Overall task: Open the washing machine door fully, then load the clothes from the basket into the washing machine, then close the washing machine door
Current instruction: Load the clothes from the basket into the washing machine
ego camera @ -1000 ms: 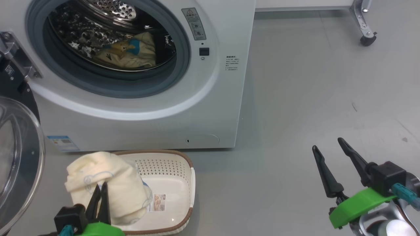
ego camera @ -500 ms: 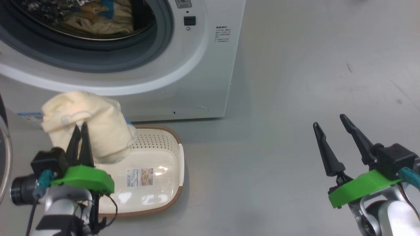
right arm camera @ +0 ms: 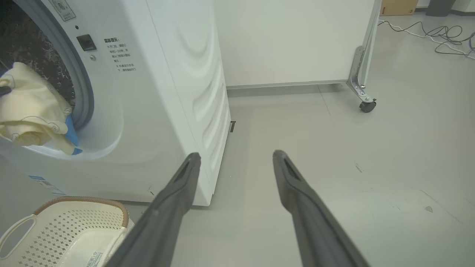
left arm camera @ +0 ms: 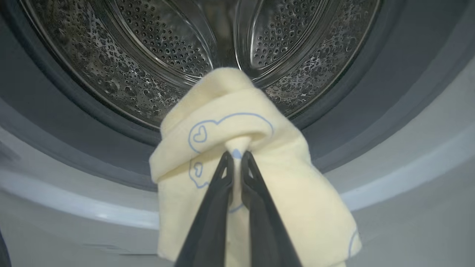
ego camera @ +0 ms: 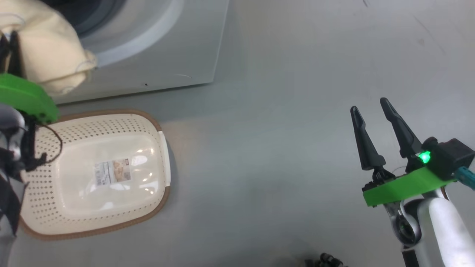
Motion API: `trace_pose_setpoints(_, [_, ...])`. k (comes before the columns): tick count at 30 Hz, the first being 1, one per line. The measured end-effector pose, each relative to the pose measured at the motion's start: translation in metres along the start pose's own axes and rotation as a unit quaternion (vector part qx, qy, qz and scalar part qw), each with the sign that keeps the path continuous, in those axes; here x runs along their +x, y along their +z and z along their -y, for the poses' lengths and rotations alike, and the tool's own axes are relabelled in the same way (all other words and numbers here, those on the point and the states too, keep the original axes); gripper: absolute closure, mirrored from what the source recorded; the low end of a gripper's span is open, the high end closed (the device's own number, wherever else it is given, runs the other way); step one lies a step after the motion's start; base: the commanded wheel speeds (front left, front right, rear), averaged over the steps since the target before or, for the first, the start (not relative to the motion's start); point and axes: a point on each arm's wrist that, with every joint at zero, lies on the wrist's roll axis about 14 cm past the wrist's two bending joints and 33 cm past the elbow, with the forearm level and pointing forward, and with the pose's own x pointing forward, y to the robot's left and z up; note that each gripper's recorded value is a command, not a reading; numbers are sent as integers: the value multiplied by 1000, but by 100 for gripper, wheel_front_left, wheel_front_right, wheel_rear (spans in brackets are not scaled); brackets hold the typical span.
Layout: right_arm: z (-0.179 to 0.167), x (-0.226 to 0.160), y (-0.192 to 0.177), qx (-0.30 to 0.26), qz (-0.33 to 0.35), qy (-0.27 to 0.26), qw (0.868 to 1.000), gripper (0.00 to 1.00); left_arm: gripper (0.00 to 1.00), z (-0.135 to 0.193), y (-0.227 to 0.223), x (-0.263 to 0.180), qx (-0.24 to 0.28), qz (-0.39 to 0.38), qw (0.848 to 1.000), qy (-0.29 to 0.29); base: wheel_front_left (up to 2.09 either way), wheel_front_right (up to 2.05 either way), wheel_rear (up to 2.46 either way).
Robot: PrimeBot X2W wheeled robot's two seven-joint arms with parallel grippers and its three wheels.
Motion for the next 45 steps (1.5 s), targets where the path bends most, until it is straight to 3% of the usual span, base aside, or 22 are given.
trace_pose_setpoints(13, [23,2,-38,18,-45,-40,998,0,100,-3,2,96,5,-80,996,-28,0,0,0])
trace_pose_setpoints(28, [31,12,-60,21,-72,-52,996,0,100,-34,67,158,16,77,997,12,0,0,0])
trace_pose_setpoints(33, [30,18,-59,18,-69,-48,996,0,100,-45,67,166,5,80,996,29,0,0,0])
trace_pose_setpoints(34, [29,18,-59,19,-69,-48,996,0,67,-47,64,167,1,75,997,33,0,0,0])
trace_pose_setpoints(35, [29,18,-60,19,-69,-48,996,0,22,-50,61,168,-3,69,997,36,0,0,0])
trace_pose_setpoints(36, [29,19,-60,19,-70,-47,996,0,0,-51,58,168,-9,66,997,38,0,0,0])
trace_pose_setpoints(45, [23,22,-60,25,-66,-39,997,0,0,-51,48,162,-37,72,996,43,0,0,0])
